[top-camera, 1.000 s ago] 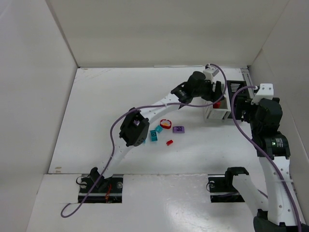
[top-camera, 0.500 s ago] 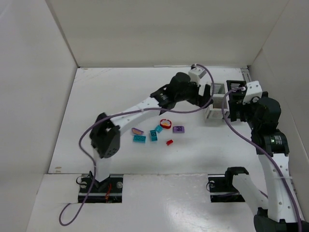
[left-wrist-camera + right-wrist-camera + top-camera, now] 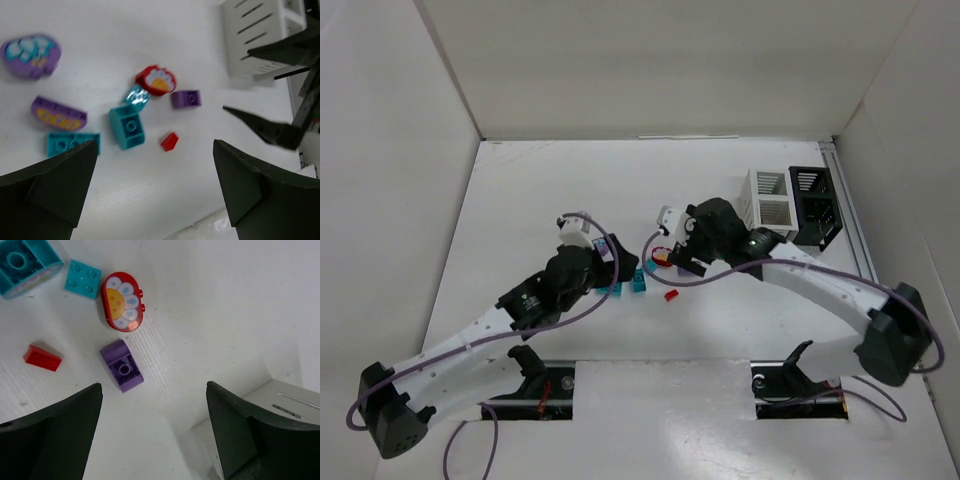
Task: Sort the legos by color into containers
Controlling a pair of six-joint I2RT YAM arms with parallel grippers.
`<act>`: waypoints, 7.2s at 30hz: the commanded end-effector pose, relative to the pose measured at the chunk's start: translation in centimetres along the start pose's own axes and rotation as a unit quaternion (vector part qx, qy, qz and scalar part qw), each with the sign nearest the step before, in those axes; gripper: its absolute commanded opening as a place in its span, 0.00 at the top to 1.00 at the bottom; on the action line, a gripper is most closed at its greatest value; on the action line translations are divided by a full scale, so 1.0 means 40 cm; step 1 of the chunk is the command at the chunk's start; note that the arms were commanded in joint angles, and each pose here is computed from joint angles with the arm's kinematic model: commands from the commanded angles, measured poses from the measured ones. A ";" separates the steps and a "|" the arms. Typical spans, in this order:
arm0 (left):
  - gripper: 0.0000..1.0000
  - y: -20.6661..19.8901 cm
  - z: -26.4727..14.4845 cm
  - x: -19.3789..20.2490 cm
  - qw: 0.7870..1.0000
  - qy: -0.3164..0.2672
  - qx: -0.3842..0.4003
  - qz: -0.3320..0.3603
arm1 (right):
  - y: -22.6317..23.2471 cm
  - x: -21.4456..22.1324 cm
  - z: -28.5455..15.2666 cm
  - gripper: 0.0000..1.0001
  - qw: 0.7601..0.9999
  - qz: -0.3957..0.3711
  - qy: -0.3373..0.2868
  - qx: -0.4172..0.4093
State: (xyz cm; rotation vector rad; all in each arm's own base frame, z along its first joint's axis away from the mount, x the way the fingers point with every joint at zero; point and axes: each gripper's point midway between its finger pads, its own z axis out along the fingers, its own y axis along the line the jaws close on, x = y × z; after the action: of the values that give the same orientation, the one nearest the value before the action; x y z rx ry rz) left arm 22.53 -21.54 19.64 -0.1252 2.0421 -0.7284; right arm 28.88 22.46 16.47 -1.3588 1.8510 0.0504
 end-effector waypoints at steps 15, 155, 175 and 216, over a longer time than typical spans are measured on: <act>0.01 0.173 -0.119 0.097 0.987 -0.001 -0.066 -0.144 | 0.047 -0.029 0.313 0.17 0.994 -0.048 0.011 -0.099; 0.01 0.225 0.050 0.063 0.985 0.033 -0.148 -0.085 | -0.281 0.134 -0.242 0.72 0.966 0.144 -0.027 0.211; 0.01 0.255 0.093 0.048 0.986 0.047 -0.145 -0.072 | -0.417 0.219 -0.212 0.24 0.952 0.180 0.034 0.246; 0.01 0.302 -0.009 0.161 0.978 0.074 -0.144 -0.131 | 0.299 -0.176 0.319 0.35 0.949 0.315 -0.006 0.031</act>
State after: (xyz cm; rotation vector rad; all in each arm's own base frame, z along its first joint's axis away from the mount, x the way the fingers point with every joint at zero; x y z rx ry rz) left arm 20.72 -13.55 8.33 -0.5511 2.3047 -0.5902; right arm 26.19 36.68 6.02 -0.7351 2.2222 0.2504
